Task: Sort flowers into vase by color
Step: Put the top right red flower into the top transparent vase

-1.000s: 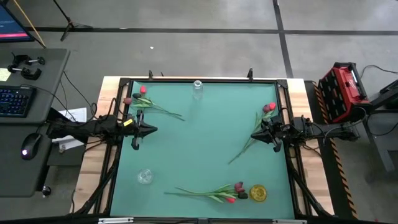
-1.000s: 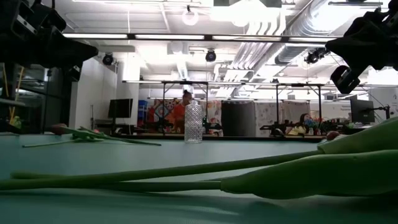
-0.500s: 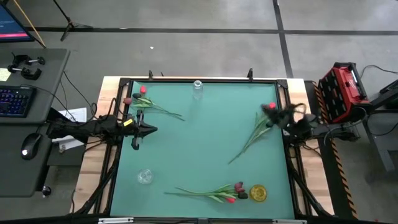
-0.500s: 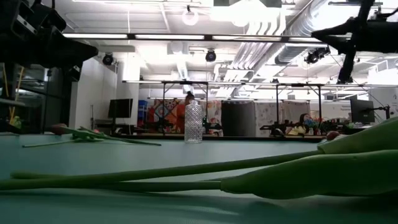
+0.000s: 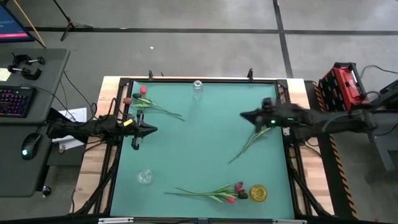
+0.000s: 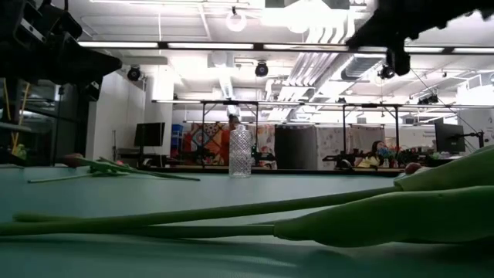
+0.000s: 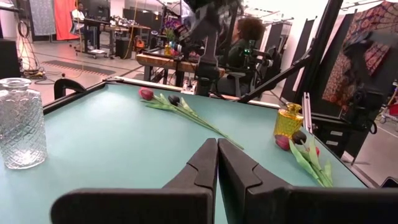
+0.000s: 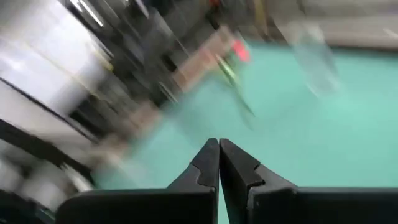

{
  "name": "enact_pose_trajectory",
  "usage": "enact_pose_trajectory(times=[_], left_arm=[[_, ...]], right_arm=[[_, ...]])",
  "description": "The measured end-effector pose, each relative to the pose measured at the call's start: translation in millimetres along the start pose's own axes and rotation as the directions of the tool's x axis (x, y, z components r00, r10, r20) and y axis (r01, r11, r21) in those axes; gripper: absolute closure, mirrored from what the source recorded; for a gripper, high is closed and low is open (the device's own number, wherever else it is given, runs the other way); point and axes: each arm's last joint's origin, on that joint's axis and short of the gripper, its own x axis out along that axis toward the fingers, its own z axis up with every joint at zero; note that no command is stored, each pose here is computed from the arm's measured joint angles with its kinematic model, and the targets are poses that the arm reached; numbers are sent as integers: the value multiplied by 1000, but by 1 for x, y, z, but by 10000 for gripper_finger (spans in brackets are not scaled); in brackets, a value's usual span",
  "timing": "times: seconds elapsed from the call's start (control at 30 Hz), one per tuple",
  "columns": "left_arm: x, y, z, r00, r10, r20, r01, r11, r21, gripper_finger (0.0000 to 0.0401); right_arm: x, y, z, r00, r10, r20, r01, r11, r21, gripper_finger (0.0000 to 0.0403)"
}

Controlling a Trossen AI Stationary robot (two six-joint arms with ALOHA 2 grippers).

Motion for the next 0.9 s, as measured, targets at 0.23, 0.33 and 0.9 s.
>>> enact_pose_trajectory(times=[0.23,0.33,0.9], left_arm=[[0,0,0,1000,0,0,0,1000,0,401],[0,0,0,1000,0,0,0,1000,0,401],[0,0,0,1000,1,0,-1,1000,0,401]], right_arm=[[41,-7,-2,825,-440,-355,479,877,26,398],[53,-23,-14,684,-559,-469,660,748,69,372],[79,-69,-32,350,-651,-674,937,250,245,149]])
